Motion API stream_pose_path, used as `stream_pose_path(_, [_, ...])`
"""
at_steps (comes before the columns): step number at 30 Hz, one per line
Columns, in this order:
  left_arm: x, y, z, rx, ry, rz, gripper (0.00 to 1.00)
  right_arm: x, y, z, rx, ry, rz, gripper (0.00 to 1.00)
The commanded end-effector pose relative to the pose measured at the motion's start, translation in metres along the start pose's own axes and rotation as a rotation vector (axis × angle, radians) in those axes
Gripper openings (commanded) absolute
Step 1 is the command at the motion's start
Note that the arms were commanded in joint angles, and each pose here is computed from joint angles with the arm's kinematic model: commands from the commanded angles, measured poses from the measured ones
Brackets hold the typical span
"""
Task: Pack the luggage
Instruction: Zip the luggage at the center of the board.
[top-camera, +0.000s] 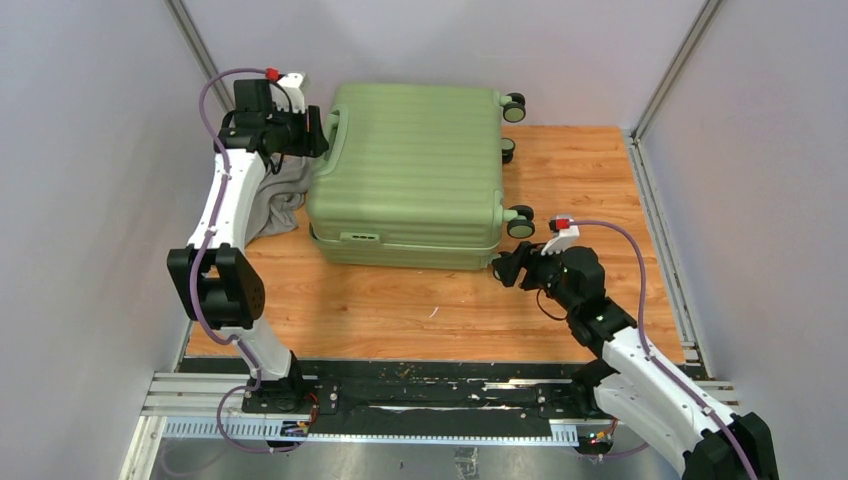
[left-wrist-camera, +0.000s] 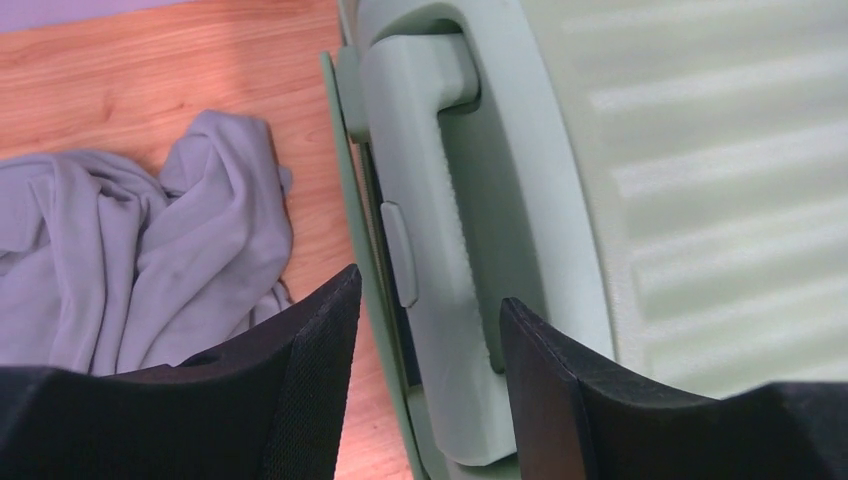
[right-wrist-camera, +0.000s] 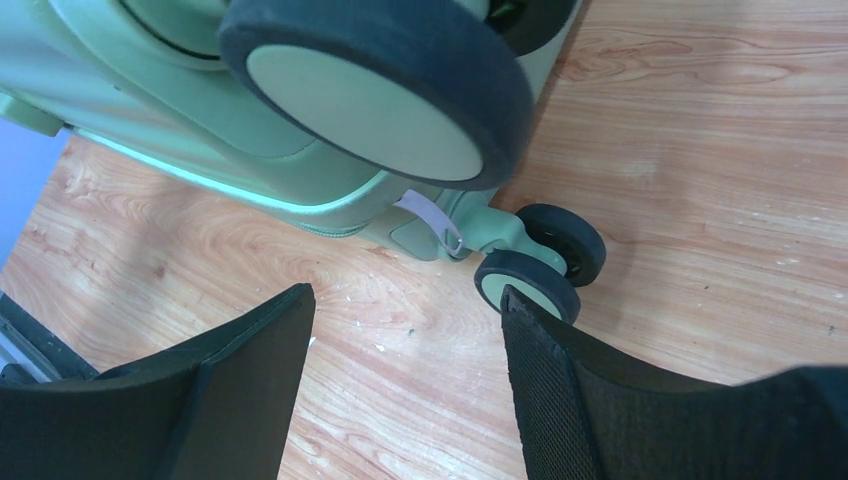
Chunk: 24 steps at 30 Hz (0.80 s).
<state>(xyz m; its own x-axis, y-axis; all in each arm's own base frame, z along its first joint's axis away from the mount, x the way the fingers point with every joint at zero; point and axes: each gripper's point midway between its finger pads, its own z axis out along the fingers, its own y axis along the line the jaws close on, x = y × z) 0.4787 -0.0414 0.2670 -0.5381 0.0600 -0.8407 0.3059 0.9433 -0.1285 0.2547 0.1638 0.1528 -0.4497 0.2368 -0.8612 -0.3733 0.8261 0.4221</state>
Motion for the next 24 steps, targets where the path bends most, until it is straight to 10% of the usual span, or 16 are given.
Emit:
stream_pose_path(1, [0.016,0.014,0.007,-0.054,0.051,0.020,0.57,-0.014,0.000,-0.001,-0.009,-0.022,0.010,0.72])
stream_pose_path(12, [0.045,-0.008,0.032,0.015,0.135,0.024,0.54,-0.013,-0.009,0.006,0.002,-0.042,-0.022,0.72])
stream_pose_path(24, [-0.020,-0.053,-0.003,0.095,-0.005,0.028,0.17,-0.023,-0.003,0.032,-0.140,-0.212,-0.194,0.72])
